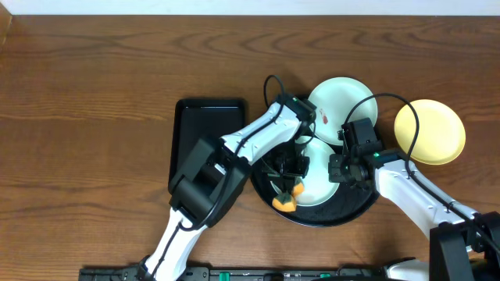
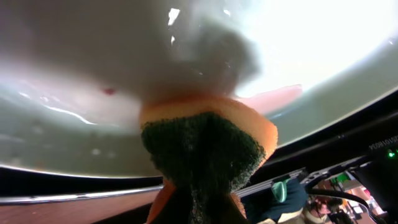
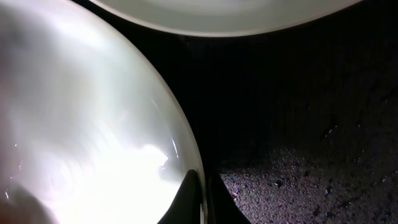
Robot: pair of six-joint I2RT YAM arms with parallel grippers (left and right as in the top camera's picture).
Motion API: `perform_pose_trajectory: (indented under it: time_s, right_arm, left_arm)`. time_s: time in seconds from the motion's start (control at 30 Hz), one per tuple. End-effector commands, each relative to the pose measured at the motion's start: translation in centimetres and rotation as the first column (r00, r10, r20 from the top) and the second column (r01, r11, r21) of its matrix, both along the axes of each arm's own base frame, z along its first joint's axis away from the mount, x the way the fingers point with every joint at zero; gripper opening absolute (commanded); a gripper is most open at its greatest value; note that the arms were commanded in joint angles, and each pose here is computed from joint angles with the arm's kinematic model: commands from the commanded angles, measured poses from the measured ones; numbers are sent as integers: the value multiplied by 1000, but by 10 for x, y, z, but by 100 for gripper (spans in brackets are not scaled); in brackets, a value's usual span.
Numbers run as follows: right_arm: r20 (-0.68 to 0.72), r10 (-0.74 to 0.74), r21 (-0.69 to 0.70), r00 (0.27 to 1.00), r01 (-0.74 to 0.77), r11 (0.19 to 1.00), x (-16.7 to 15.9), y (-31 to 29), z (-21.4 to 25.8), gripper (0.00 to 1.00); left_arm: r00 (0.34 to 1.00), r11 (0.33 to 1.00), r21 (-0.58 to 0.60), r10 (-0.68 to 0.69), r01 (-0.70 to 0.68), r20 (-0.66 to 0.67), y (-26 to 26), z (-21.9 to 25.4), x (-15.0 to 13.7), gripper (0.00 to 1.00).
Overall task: Clean dirty plates on tray and stack at the side
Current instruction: 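Scrub the lower green plate with the sponge in the left gripper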
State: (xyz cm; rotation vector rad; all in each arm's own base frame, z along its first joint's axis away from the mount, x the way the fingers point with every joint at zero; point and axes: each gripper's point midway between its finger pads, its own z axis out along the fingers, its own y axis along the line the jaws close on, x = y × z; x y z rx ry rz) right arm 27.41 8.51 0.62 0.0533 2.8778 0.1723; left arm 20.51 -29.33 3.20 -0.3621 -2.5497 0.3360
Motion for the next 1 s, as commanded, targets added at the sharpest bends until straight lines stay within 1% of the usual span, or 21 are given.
perform_pose_trajectory:
  time_s: [0.0, 0.27, 0.47, 0.57, 0.8, 0.97]
  right_arm:
    - [-16, 4, -13, 1000, -4, 1000, -4, -3, -3, 1]
    - [-19, 4, -14, 1000, -4, 1000, -5, -3, -3, 1]
    - [-19, 4, -14, 1000, -4, 1000, -5, -3, -3, 1]
    - [-19, 4, -14, 1000, -4, 1000, -5, -3, -3, 1]
    - [-19, 4, -14, 1000, -4, 1000, -5, -3, -3, 1]
    - [-19, 4, -14, 1000, -4, 1000, -5, -3, -3, 1]
  left_arm:
    - [1000, 999, 41, 15, -16, 23, 13, -7, 11, 7]
    - [997, 999, 34, 26, -29, 77, 15, -13, 27, 7]
    - [993, 996, 85, 18, -28, 121, 25, -18, 35, 7]
    - [991, 995, 89, 37, -48, 127, 29, -17, 41, 7]
    - [985, 992, 74, 91, -102, 144, 36, 5, 63, 7]
    - [973, 993, 1, 116, -118, 200, 26, 33, 79, 7]
